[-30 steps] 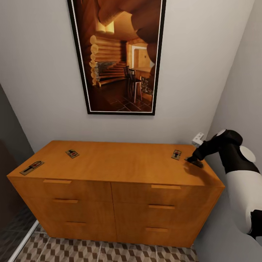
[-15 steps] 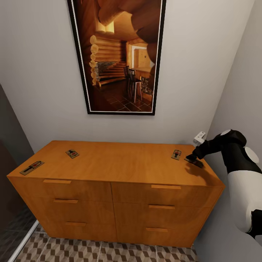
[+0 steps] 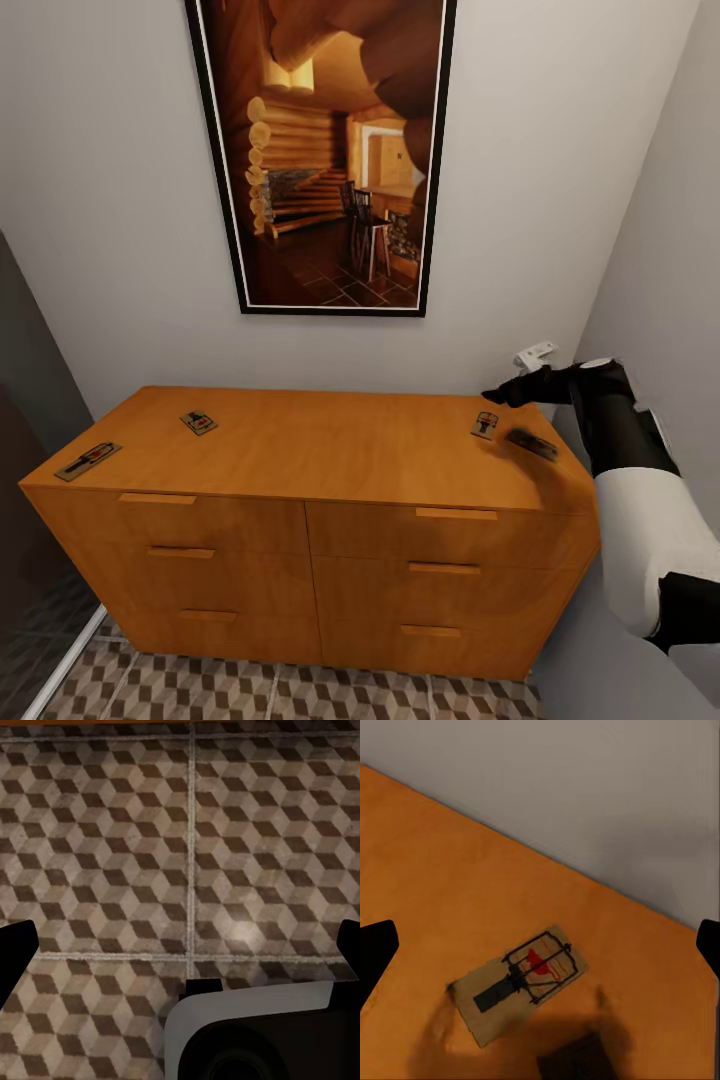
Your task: Take the four mousetraps from the cabinet in the bathroom and place them on the bathroom floor. Make sure all four end up on the same floor surface, and ensure that at least two of them are either under or directly next to the same bathroom sink.
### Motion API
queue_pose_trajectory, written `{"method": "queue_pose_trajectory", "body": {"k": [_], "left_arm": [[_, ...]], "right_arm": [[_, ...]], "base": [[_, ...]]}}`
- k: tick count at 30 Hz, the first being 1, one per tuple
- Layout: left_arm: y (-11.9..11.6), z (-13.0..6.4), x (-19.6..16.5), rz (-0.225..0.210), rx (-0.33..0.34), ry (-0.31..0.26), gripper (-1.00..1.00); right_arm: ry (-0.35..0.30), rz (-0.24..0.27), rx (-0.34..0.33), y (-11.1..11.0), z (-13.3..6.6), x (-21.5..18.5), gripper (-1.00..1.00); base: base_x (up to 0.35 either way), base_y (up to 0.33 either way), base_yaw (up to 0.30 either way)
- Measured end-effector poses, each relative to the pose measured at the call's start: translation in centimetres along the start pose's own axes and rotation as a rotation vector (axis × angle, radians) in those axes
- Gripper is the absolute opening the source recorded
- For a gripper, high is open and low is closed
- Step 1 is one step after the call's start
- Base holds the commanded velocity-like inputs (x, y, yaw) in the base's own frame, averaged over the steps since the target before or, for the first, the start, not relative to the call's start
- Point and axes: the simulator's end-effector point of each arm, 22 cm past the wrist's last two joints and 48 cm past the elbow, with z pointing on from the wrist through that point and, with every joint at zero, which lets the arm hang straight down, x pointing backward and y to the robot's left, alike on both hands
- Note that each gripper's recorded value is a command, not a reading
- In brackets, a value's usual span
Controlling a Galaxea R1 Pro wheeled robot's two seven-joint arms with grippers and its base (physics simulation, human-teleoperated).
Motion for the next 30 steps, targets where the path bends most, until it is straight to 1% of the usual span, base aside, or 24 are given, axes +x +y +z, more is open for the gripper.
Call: {"method": "queue_pose_trajectory", "body": {"k": [1,3,8,10,12,13,17,19,21,22,24,25,29,30], "left_arm": [[0.0,0.0,0.0,0.000,0.000,0.000,1.00],[0.0,0.0,0.0,0.000,0.000,0.000,1.00],[0.0,0.0,0.0,0.000,0.000,0.000,1.00],[0.0,0.0,0.0,0.000,0.000,-0.001,1.00],[0.0,0.0,0.0,0.000,0.000,-0.001,1.00],[0.0,0.0,0.0,0.001,0.001,-0.001,1.00],[0.0,0.0,0.0,0.001,0.001,-0.001,1.00],[0.0,0.0,0.0,0.001,0.001,-0.001,1.00],[0.0,0.0,0.0,0.001,0.000,-0.001,1.00],[0.0,0.0,0.0,0.001,0.000,-0.001,1.00],[0.1,0.0,0.0,0.002,0.000,-0.001,1.00],[0.1,0.0,0.0,0.001,0.000,-0.001,1.00],[0.1,0.0,0.0,0.001,-0.001,-0.002,1.00],[0.1,0.0,0.0,0.001,-0.001,-0.001,1.00]], "right_arm": [[-0.012,0.019,0.010,0.8,0.7,-0.4,1.00],[-0.017,0.036,0.011,1.8,1.5,-0.6,1.00],[0.000,0.074,-0.014,4.6,3.7,0.2,1.00],[0.007,0.080,-0.016,5.2,4.2,0.5,1.00],[0.010,0.082,-0.004,5.6,4.7,0.7,1.00],[0.004,0.080,0.018,5.7,5.2,0.6,1.00],[-0.017,0.082,0.051,6.2,5.9,0.2,1.00],[-0.027,0.095,0.060,6.2,6.2,0.2,1.00],[-0.042,0.125,0.075,6.1,6.6,0.5,1.00],[-0.050,0.144,0.093,5.8,6.8,0.8,1.00],[-0.060,0.156,0.124,5.2,7.0,0.9,1.00],[-0.073,0.161,0.166,4.4,7.0,1.0,1.00],[-0.107,0.167,0.269,2.3,6.8,0.7,1.00],[-0.120,0.173,0.315,1.4,6.6,0.7,1.00]], "base": [[0.000,0.000,0.000],[0.000,0.000,0.000],[0.000,0.000,0.000],[0.000,0.000,0.000],[0.000,0.000,0.000],[0.000,0.000,0.000],[0.000,0.000,0.000],[0.000,0.000,0.000],[0.000,0.000,0.000],[0.000,0.000,0.000],[0.000,0.000,0.000],[0.000,0.000,0.000],[0.000,0.000,0.000],[0.000,0.000,0.000]]}}
